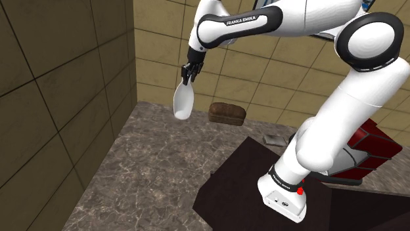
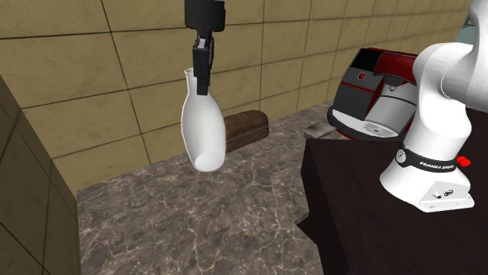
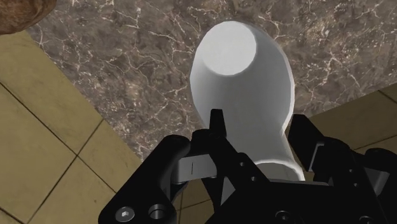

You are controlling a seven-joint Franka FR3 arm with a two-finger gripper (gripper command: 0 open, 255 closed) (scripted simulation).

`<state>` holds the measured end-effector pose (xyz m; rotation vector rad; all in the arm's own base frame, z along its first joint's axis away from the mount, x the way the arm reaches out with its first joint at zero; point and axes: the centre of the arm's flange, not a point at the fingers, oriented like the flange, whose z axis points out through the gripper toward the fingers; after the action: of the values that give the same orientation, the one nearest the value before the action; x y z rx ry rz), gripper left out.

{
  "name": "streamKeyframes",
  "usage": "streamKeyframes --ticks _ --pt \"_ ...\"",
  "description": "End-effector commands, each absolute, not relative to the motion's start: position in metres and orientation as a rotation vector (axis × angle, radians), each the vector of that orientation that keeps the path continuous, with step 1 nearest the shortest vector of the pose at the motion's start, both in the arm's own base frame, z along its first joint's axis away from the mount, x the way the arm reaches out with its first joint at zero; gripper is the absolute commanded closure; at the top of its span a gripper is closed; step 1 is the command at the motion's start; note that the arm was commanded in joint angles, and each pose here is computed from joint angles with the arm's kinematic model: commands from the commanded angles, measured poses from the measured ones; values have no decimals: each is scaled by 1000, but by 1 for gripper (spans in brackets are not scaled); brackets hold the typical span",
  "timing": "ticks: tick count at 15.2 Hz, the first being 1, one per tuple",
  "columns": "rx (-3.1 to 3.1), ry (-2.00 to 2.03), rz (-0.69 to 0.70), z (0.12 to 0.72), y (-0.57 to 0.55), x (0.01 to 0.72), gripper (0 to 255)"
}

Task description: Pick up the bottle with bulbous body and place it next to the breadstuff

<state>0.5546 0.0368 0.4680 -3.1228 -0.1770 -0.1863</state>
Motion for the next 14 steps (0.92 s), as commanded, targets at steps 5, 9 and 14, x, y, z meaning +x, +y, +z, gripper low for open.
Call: streamKeyframes --ticks 5,9,14 --pt "-3123 -177 -186 500 37 554 255" --pt "-3123 -177 -186 521 37 554 255" --pt "-3123 -177 -186 523 -16 554 255"
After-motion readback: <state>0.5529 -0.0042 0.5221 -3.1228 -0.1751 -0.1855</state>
